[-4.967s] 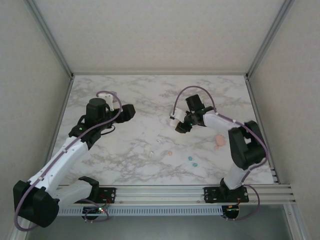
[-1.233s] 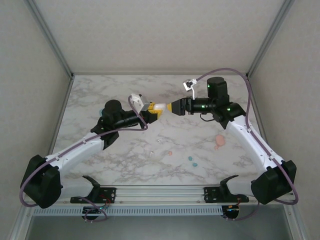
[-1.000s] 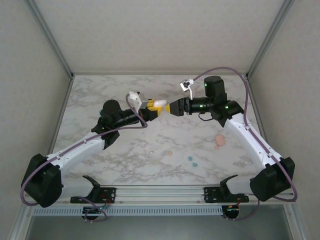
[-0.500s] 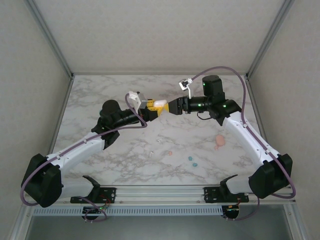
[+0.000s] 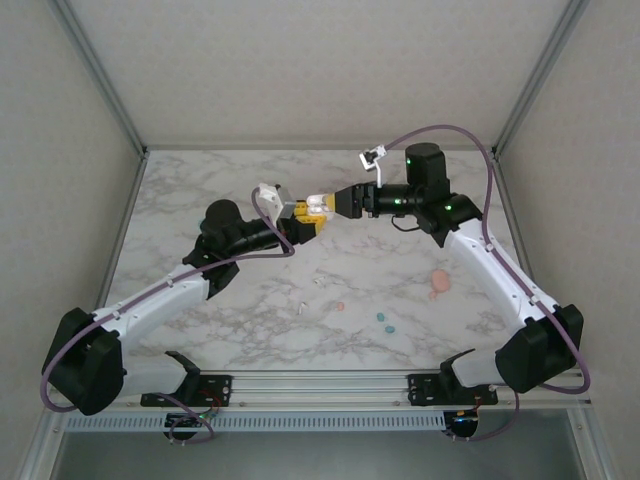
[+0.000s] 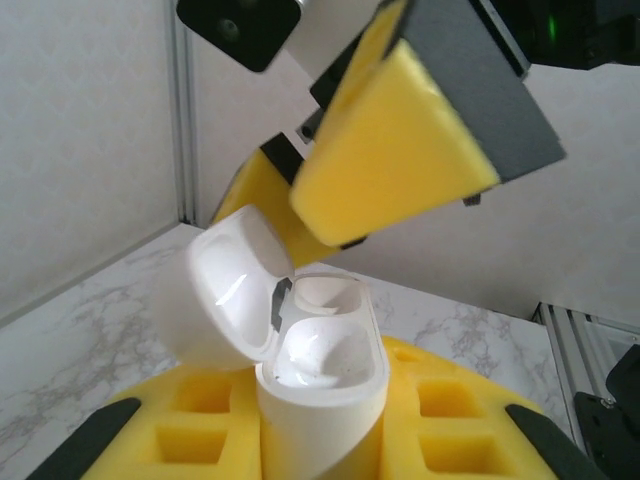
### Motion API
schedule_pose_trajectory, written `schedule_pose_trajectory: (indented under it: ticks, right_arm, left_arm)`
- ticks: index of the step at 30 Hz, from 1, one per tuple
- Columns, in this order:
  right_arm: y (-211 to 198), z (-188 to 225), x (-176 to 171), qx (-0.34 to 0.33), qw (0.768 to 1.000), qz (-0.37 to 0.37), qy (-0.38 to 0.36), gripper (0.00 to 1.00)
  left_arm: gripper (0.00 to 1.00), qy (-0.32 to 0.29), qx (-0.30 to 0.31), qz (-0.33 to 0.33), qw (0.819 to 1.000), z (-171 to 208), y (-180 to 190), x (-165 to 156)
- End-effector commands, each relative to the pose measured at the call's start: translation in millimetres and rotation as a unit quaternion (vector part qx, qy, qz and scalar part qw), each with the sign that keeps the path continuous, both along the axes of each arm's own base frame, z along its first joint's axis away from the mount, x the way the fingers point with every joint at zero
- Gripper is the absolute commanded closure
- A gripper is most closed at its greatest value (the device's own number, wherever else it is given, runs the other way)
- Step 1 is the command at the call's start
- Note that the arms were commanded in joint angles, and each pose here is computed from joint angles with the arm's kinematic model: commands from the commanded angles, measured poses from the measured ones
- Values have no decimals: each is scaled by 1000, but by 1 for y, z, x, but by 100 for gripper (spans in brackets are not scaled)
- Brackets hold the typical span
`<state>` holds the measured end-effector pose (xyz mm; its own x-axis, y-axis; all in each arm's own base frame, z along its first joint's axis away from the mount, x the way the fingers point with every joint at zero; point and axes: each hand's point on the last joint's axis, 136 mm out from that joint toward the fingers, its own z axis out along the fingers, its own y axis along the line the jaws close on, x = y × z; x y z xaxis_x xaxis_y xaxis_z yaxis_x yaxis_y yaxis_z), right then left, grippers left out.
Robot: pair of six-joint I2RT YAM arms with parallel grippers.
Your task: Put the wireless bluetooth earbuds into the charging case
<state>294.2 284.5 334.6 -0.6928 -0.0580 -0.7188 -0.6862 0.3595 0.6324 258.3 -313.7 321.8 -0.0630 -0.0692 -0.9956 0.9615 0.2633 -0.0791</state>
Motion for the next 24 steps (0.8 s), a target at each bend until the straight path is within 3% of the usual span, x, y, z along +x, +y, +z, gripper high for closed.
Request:
schedule_pose_trajectory:
  ticks: [1,7,10,12,16,19,24]
  right_arm:
    - [2,13,13,8,1000,-22,-16,26]
    - [-3,28,5,17,999,-28,-34,20]
    - [-20,36,10,3,994,-90,-56,14]
    - [-44,35,19,-17,983,-170,-71,1]
    - [-94,7,32,-77,948,-299,-75,1]
    - [-101,-25,32,-127,947,-294,-36,2]
    - [-82,-99,31,-223,952,-201,56,20]
  left_arm:
    - [90,-25,-8,-19,999,12,1,-14]
    - [90,-21,4,16,1000,3,6,-5]
    - [90,-20,5,45,999,0,12,2]
    - [90,-22,4,71,997,-2,19,6]
    - [90,-24,0,111,994,-4,35,7]
    - [90,-28,-5,138,990,-2,49,5]
    - [89,-47,0,177,983,7,72,-5]
